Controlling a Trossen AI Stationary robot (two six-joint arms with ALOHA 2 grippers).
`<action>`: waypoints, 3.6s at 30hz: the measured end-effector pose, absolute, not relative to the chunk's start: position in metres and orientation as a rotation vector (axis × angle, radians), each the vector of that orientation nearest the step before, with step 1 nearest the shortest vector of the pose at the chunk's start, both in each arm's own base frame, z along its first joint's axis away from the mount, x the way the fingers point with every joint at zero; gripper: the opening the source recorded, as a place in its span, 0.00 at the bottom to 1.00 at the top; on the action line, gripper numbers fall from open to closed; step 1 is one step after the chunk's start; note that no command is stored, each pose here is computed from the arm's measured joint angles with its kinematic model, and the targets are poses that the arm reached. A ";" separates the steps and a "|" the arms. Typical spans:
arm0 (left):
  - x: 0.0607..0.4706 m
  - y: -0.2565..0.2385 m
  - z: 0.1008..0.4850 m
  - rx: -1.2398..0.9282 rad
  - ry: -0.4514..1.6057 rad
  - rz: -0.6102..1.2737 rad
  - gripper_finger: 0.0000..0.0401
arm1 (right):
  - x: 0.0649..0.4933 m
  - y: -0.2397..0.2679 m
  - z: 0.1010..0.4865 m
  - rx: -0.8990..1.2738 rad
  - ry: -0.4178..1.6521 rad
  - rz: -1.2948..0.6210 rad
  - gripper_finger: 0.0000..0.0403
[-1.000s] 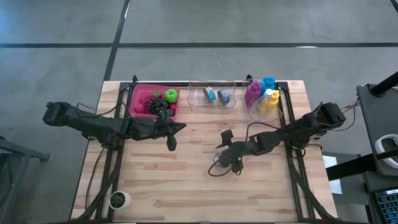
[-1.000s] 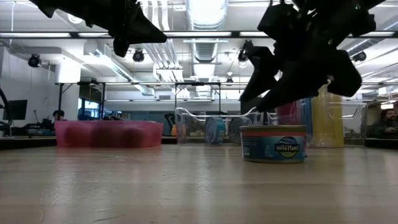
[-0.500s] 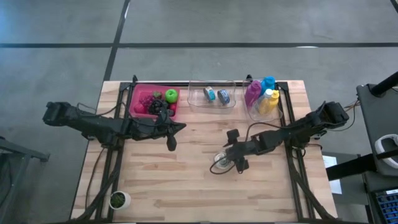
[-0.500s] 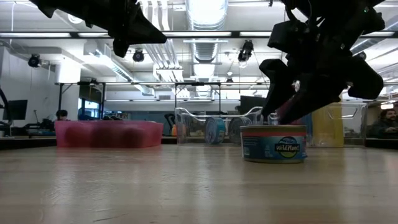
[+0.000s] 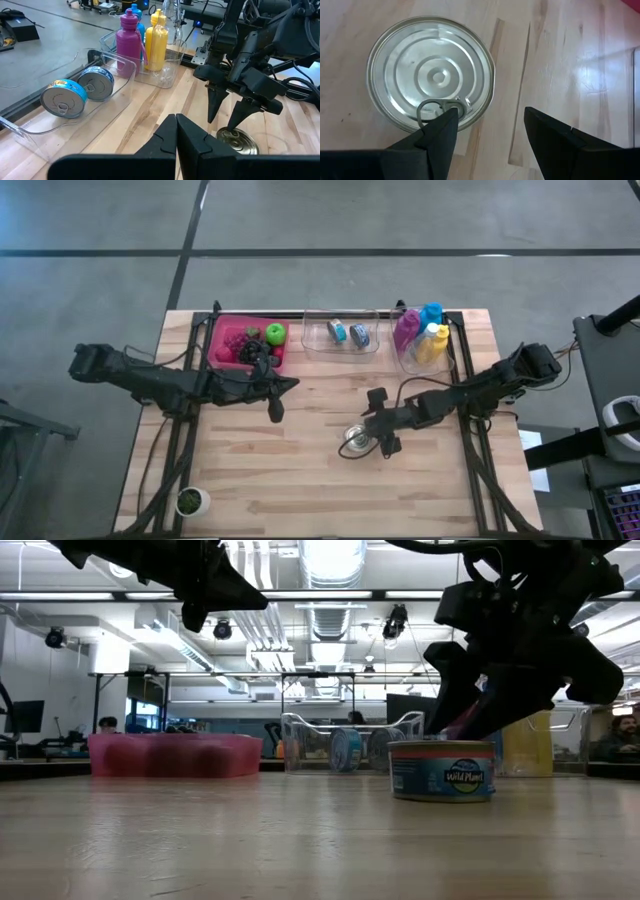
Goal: Pick & Place Food Item
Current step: Put the blue pink tuna can into the left transparent bin
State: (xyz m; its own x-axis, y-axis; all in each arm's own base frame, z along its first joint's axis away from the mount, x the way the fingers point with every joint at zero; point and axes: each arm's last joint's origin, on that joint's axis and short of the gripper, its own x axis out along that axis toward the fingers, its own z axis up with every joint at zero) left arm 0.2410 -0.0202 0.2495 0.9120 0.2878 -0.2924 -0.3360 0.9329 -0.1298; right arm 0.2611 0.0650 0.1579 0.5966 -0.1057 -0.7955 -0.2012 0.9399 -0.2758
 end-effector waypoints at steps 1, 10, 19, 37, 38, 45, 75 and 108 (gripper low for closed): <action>0.241 -0.020 0.249 -0.179 0.274 0.323 0.01 | 0.261 0.065 0.158 -0.354 0.937 0.055 0.57; 0.241 -0.020 0.249 -0.179 0.273 0.323 0.01 | 0.264 0.066 0.164 -0.215 0.930 -0.013 0.57; 0.241 -0.020 0.250 -0.179 0.273 0.323 0.01 | 0.267 0.065 0.173 -0.025 0.957 -0.121 0.57; 0.241 -0.020 0.250 -0.179 0.273 0.323 0.01 | 0.262 0.061 0.168 0.094 1.017 -0.206 0.57; 0.241 -0.020 0.250 -0.178 0.273 0.323 0.01 | 0.262 0.061 0.168 0.096 1.017 -0.207 0.57; 0.241 -0.020 0.250 -0.177 0.273 0.323 0.01 | 0.262 0.061 0.168 0.097 1.015 -0.206 0.57; 0.241 -0.020 0.250 -0.179 0.273 0.324 0.01 | 0.257 0.059 0.159 0.100 1.013 -0.212 0.57; 0.241 -0.020 0.250 -0.179 0.274 0.323 0.01 | 0.248 0.056 0.148 0.237 1.044 -0.321 0.57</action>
